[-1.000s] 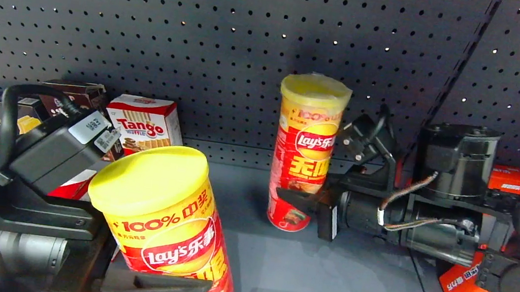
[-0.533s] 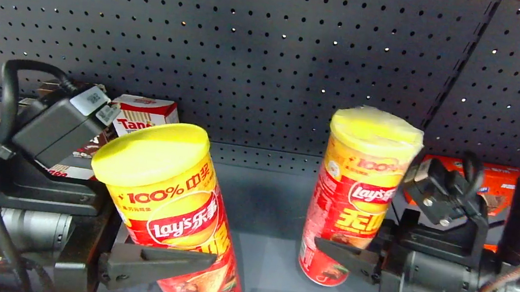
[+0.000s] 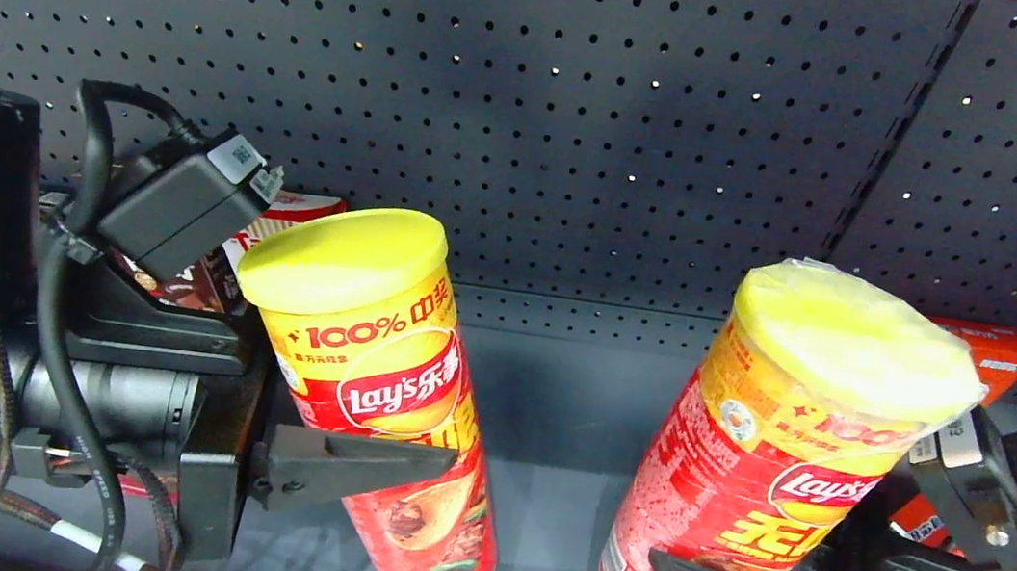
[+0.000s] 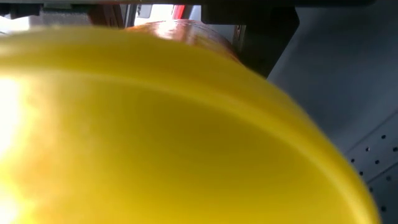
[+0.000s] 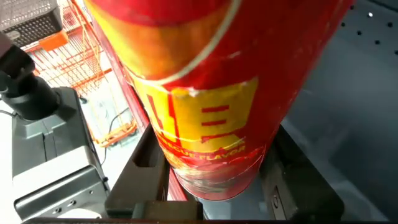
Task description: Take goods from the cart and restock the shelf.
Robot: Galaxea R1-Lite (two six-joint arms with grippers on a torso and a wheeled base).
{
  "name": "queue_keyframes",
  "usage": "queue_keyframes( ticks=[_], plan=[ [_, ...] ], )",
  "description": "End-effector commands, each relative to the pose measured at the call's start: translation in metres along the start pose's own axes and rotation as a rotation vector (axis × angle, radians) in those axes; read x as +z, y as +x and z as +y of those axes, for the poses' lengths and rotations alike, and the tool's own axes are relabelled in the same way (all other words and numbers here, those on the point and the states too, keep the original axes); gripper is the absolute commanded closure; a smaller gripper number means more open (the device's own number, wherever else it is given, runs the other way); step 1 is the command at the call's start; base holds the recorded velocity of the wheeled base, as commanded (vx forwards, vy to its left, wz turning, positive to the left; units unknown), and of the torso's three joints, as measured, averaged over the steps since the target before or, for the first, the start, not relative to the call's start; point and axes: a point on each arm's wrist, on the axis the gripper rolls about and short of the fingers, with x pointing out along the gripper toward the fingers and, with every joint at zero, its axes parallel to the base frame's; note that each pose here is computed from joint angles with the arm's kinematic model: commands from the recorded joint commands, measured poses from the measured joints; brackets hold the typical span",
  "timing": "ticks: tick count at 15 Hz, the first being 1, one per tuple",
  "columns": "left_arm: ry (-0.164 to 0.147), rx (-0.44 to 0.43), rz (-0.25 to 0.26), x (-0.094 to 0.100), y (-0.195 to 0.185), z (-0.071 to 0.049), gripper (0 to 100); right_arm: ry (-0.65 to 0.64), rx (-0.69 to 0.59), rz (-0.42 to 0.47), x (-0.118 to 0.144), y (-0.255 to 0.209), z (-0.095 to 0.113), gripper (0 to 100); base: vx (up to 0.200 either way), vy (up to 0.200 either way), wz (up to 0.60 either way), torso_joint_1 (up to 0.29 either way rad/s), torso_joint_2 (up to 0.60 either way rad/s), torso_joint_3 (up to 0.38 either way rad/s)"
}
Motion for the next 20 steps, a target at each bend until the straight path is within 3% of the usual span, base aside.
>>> queue_keyframes(
  ticks=[1,15,16,20],
  plan=[
    [-0.001,0.003,0.001,0.000,0.001,0.002,100,0.006,0.010,0.039,-0.011,0.013,0.000,100,0.000,0.000,0.00,0.000,0.00,0.000],
    [-0.014,0.019,0.009,-0.003,0.002,0.009,100,0.006,0.010,0.081,-0.033,0.049,-0.007,100,0.000,0.000,0.00,0.000,0.00,0.000],
    [-0.014,0.019,0.009,-0.003,0.002,0.009,100,0.003,0.008,0.075,-0.033,0.049,-0.007,0,0.000,0.000,0.00,0.000,0.00,0.000],
    [-0.014,0.016,0.011,-0.004,0.002,0.009,100,-0.002,-0.027,0.056,-0.029,0.044,-0.007,0,0.000,0.000,0.00,0.000,0.00,0.000]
  ],
)
